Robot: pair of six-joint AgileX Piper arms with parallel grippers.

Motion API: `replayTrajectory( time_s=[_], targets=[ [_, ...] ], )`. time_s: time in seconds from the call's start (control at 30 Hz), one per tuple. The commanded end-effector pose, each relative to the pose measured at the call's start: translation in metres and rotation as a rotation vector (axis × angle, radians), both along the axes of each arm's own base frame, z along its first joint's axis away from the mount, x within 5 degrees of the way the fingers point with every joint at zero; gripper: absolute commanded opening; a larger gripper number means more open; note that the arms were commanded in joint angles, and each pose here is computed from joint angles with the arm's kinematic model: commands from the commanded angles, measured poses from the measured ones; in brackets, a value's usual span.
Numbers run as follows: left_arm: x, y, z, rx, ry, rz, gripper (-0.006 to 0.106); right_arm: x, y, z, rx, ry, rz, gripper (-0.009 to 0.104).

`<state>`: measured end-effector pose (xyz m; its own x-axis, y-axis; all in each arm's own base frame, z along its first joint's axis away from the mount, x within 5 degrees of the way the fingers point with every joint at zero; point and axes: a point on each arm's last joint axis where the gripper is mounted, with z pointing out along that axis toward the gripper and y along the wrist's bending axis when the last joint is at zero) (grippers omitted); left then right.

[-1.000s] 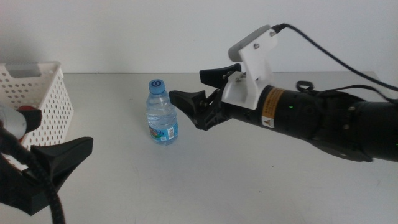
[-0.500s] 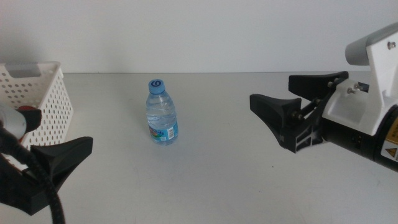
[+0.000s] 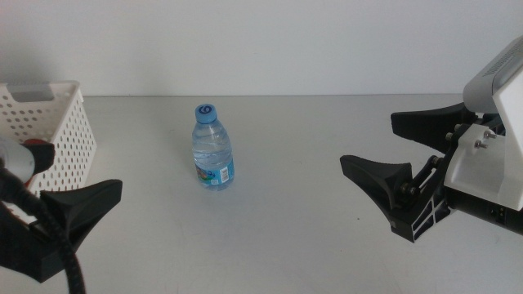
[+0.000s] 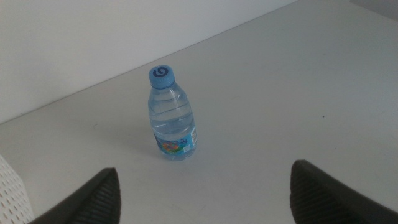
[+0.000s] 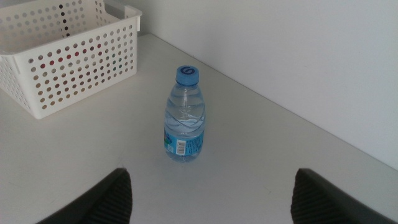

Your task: Use arms to grab the bottles and put them into the dustbin to the left of the table.

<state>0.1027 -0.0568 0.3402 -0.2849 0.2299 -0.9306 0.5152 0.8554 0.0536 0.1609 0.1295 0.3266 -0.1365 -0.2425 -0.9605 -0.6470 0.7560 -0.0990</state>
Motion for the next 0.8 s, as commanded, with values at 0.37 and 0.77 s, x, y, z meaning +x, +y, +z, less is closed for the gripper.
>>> replayTrajectory(
  time_s=[0.37, 0.77],
  targets=[
    [0.014, -0.003, 0.025, -0.129, -0.332, 0.037, 0.094, -0.001, 0.000, 0.017, 0.050, -0.091, 0.001, 0.065],
    [0.046, -0.014, -0.075, -0.199, -0.351, 0.101, 0.094, -0.001, 0.000, 0.017, 0.050, -0.091, 0.001, 0.065]
  ],
)
